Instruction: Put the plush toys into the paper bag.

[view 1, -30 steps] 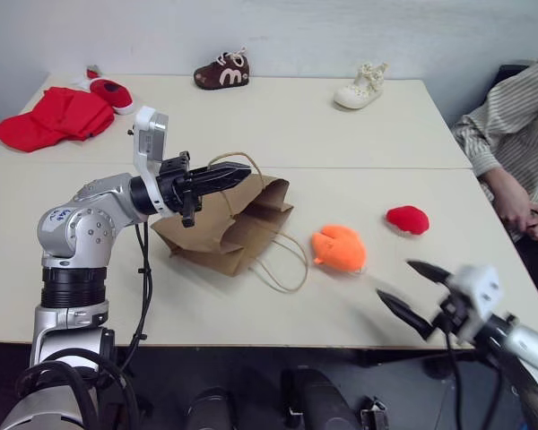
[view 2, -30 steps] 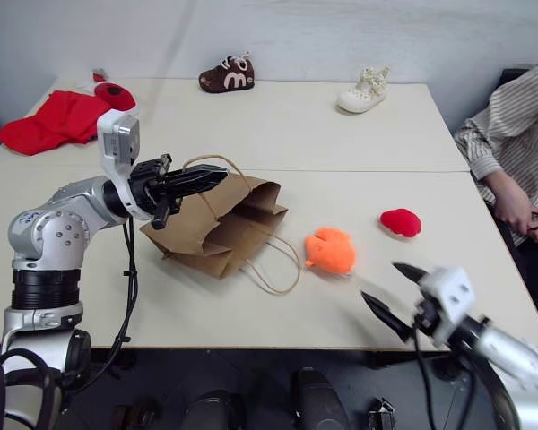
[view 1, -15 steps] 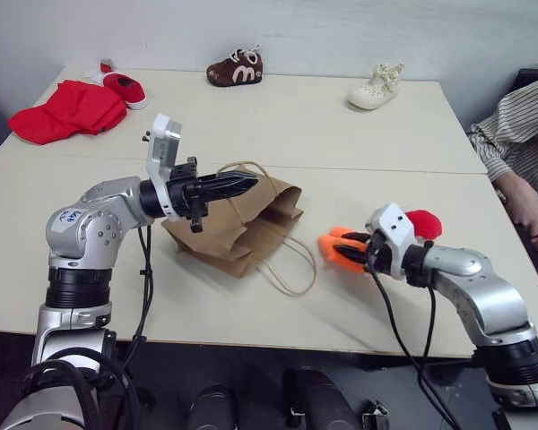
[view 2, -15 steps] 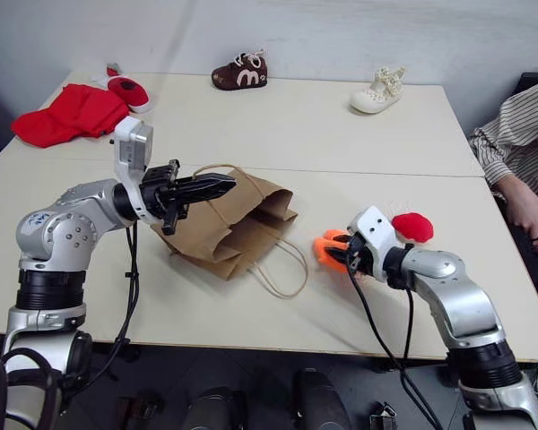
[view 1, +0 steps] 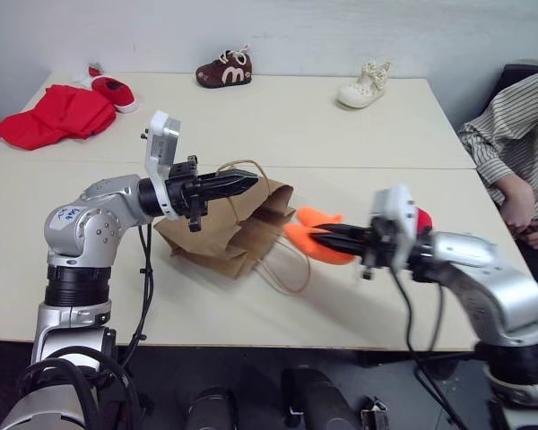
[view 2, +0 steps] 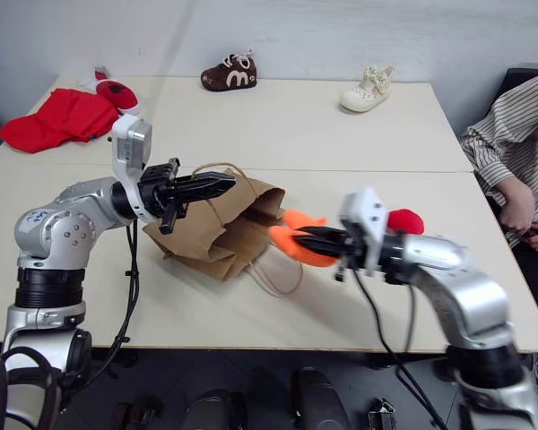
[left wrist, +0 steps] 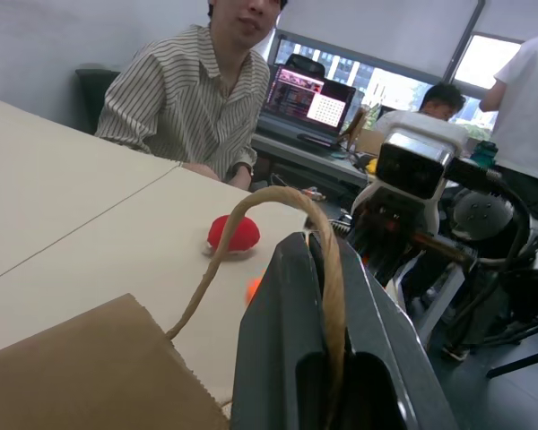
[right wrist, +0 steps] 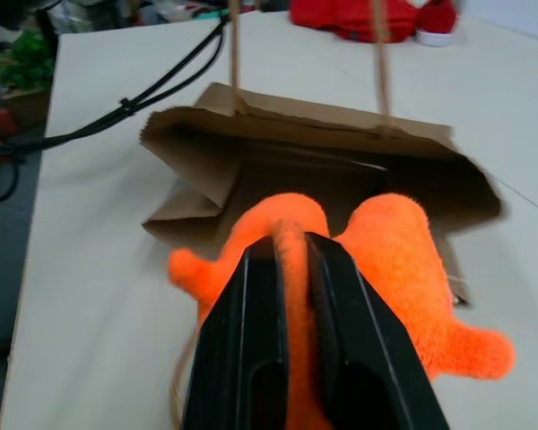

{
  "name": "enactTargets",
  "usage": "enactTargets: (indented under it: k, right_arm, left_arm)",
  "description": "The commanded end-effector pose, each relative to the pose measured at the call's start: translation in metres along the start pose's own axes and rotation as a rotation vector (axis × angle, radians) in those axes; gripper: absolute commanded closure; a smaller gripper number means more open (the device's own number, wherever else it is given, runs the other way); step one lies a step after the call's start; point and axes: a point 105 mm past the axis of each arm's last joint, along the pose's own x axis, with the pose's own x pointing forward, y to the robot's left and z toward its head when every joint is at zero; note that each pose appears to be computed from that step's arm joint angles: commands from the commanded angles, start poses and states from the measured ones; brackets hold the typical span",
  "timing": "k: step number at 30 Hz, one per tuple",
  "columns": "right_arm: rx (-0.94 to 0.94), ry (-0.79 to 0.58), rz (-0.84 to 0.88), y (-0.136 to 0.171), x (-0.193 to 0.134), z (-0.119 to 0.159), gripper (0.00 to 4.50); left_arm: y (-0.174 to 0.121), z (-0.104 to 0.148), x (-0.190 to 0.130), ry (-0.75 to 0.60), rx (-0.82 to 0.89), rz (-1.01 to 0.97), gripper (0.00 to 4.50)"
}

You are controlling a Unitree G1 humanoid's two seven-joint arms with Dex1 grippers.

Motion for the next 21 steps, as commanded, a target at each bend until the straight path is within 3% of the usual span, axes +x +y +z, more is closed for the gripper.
enactTargets:
  k: [1, 10, 14, 18, 21]
  right_arm:
    - [-0.031, 0.05, -0.058, -0.013, 0.031, -0.01, 4.5]
    - [-0.085, 0.044, -0.09, -0.035, 0.106, -0.014, 4.5]
    - [-0.006, -0.079, -0.055, -0.031, 0.121, -0.002, 4.5]
    - [-0.002, -0.084, -0.004, -0.025, 0.114, -0.001, 3.24]
    - [-0.022, -0.136, 0.029, -0.023, 0.076, 0.011, 2.18]
  left_arm:
    - [-0.014, 0.022, 0.004, -0.075, 0.023, -0.074, 4.5]
    - [-0.029, 0.018, 0.007, -0.085, -0.073, -0.182, 4.5]
    - [-0.023, 0.014, 0.008, -0.1, -0.072, -0.163, 4.5]
    - [-0.019, 0.012, 0.007, -0.115, -0.067, -0.142, 4.5]
    - [-0.017, 0.009, 0.003, -0.121, -0.061, -0.119, 4.5]
